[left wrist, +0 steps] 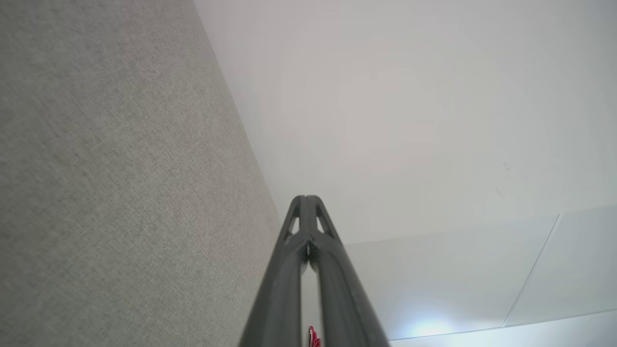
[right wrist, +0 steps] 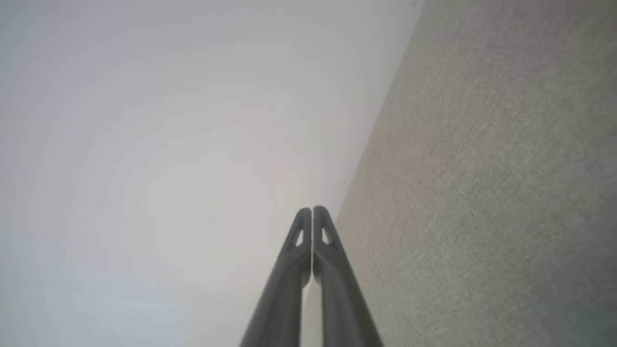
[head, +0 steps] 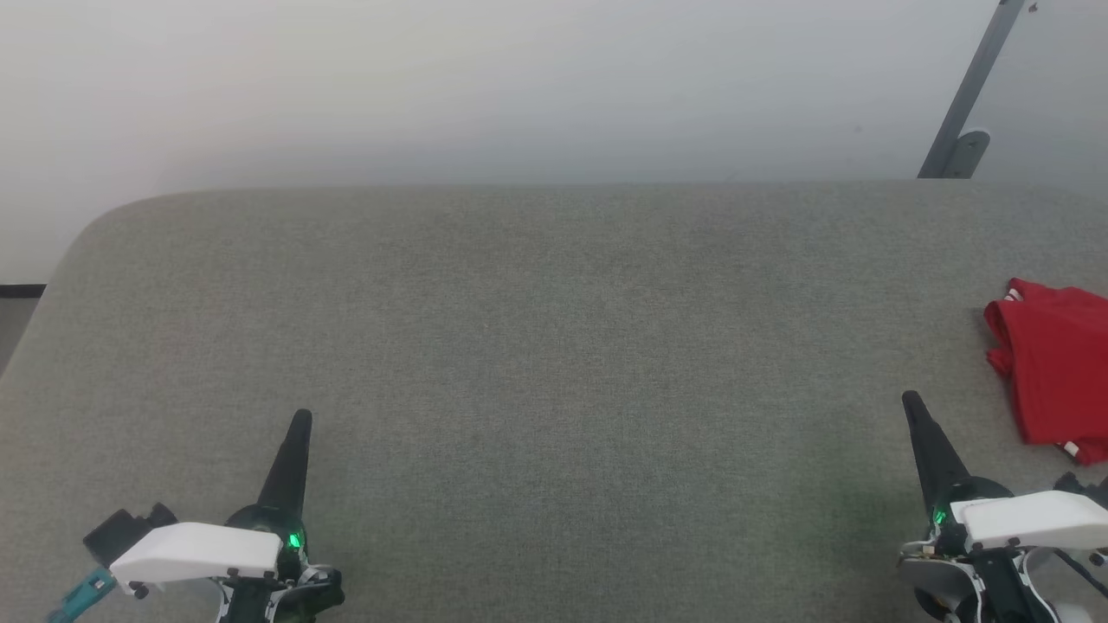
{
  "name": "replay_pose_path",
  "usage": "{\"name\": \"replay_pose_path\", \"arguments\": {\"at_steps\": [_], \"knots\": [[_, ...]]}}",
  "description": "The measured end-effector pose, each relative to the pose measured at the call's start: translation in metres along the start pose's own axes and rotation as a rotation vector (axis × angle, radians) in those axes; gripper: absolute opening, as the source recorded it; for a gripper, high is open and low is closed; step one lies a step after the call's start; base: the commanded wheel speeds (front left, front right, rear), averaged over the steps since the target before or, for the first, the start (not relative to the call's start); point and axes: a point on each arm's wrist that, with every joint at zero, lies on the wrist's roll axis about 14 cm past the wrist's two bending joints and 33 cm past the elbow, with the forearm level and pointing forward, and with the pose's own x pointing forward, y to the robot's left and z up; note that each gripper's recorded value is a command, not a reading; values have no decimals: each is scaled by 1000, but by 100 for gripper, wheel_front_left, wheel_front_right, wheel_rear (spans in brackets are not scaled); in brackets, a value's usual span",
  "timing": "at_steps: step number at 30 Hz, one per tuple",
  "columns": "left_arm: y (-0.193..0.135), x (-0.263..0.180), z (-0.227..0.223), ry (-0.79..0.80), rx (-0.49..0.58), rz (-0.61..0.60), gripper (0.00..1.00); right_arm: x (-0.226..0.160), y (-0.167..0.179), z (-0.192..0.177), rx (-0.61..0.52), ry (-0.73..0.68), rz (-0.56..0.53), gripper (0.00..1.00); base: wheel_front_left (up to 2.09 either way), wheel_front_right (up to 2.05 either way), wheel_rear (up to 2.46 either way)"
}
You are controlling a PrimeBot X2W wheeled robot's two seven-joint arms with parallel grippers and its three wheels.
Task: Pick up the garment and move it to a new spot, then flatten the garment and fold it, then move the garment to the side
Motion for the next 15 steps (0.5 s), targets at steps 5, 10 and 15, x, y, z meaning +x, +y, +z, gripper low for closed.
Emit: {"name": "replay_pose_path", "arguments": {"at_steps": [5, 10, 15], "knots": [[-1, 1, -1, 4, -41, -4, 0, 1, 3, -1, 38, 1, 10, 0, 0, 0, 0], [-5, 4, -1, 8, -72, -15, 0, 1, 4, -2, 76, 3, 13, 0, 0, 0, 0], [-6, 5, -3, 13, -112, -19, 0, 2, 6, -3, 111, 4, 19, 0, 0, 0, 0]]}}
